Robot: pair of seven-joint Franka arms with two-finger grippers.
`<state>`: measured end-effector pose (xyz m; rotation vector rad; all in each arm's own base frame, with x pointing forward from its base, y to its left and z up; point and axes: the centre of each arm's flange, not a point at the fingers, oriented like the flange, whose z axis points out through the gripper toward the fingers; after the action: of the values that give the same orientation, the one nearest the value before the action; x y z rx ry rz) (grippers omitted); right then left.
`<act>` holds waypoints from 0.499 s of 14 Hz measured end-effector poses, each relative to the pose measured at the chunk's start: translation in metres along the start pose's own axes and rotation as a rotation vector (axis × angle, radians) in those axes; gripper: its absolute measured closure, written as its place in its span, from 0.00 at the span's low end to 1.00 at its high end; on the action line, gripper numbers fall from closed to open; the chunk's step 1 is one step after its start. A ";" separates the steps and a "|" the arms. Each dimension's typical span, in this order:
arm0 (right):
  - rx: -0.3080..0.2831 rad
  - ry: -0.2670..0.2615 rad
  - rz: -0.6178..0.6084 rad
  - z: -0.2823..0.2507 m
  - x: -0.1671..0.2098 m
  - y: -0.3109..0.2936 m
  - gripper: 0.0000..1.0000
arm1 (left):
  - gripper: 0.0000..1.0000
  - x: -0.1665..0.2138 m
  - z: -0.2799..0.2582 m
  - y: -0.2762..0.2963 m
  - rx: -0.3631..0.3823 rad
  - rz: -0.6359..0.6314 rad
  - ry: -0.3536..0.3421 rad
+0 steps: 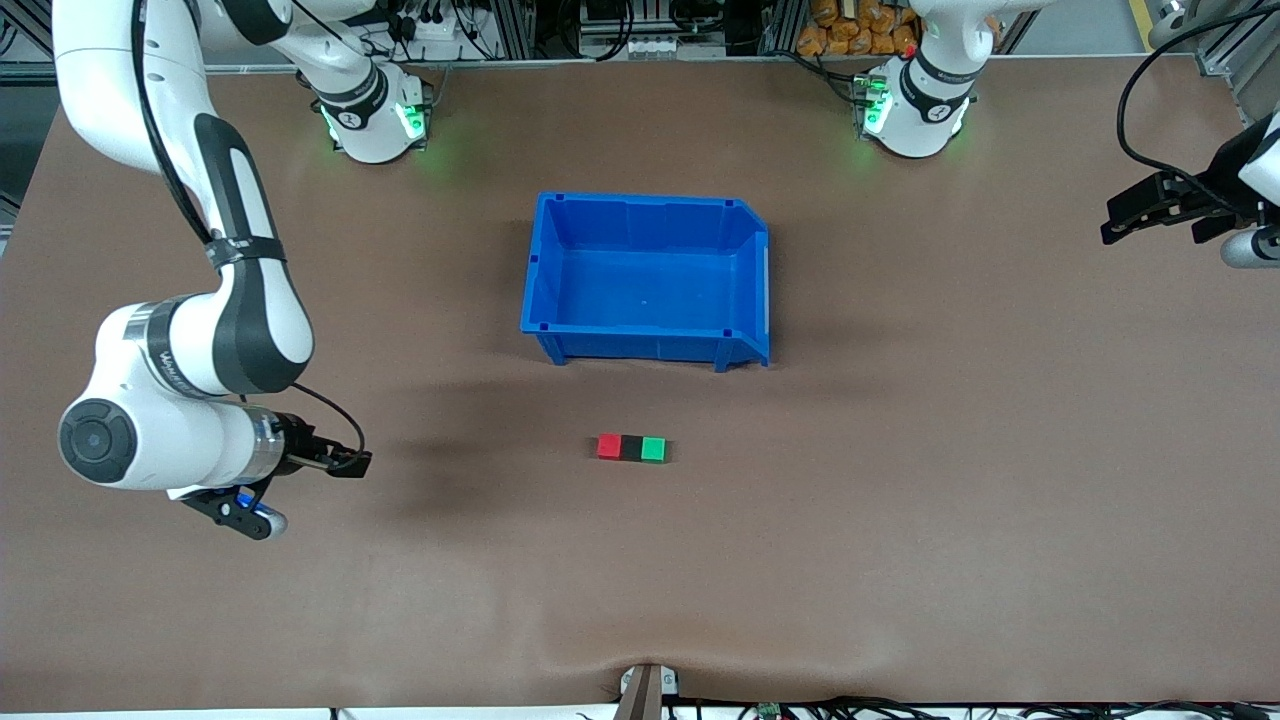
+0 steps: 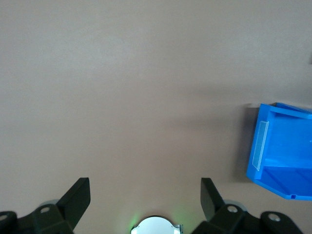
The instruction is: Attach green and red cubes to black cube
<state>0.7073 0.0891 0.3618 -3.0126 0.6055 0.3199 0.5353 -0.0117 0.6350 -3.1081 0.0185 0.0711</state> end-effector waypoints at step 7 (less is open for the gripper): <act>0.004 0.003 -0.085 -0.026 0.008 0.036 0.00 | 0.00 -0.001 -0.001 -0.004 0.000 -0.007 0.002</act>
<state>0.7051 0.0502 0.3852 -3.0251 0.4761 0.3088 0.5346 -0.0079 0.6362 -3.1083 0.0073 0.0679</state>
